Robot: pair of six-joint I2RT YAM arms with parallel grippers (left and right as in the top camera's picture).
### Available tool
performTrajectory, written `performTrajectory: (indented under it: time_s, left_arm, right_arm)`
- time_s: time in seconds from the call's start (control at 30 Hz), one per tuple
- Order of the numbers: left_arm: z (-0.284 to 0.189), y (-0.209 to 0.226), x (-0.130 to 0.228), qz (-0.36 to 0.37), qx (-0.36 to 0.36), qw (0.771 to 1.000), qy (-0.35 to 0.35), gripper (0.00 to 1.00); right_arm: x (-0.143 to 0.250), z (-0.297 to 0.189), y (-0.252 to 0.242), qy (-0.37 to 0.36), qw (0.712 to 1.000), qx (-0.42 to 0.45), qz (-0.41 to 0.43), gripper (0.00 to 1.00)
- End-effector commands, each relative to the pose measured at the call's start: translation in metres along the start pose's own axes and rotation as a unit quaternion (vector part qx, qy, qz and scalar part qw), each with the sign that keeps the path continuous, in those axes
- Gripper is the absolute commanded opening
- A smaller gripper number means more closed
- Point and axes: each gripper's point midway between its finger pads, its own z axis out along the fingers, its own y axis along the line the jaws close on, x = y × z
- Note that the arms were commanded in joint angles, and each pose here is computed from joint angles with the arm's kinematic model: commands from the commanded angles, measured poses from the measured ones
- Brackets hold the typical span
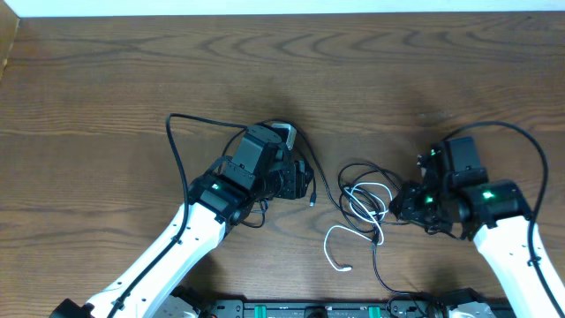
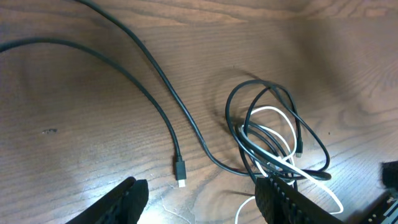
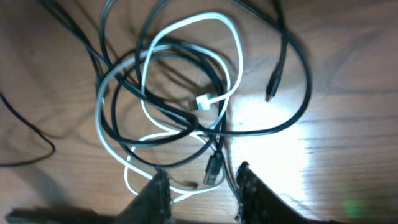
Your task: Untangle cables
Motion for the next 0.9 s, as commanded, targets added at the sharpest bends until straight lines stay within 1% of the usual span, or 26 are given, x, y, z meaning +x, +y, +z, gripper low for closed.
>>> performTrajectory:
  time_s: [0.0, 0.1, 0.2, 0.27, 0.53, 0.63, 0.87]
  left_arm:
    - [-0.002, 0.002, -0.002, -0.007, -0.004, 1.0, -0.003, 0.61]
    - [-0.002, 0.004, 0.001, -0.008, -0.007, 1.0, 0.002, 0.61]
    - [-0.002, 0.005, 0.003, -0.009, -0.009, 1.0, 0.006, 0.61]
    - [-0.002, 0.005, 0.004, -0.01, -0.01, 1.0, 0.007, 0.61]
    - [-0.002, 0.005, 0.004, -0.009, -0.009, 1.0, 0.007, 0.62]
    - [-0.002, 0.005, 0.004, -0.009, -0.009, 1.0, 0.007, 0.62]
    - [-0.002, 0.005, 0.004, -0.01, -0.01, 1.0, 0.007, 0.62]
  right_arm:
    - [0.015, 0.023, -0.009, 0.02, 0.997, 0.009, 0.068, 0.24]
    - [0.018, 0.046, -0.009, 0.012, 0.996, -0.01, 0.086, 0.2]
    - [0.024, 0.058, 0.004, 0.024, 0.994, -0.054, 0.091, 0.16]
    - [0.027, 0.061, 0.008, 0.029, 0.993, -0.066, 0.092, 0.17]
    - [0.04, 0.066, 0.015, 0.042, 0.992, -0.057, 0.105, 0.17]
    - [0.04, 0.07, 0.013, 0.03, 0.992, -0.038, 0.113, 0.21]
    - [0.026, 0.085, 0.014, -0.015, 0.987, -0.014, 0.161, 0.24]
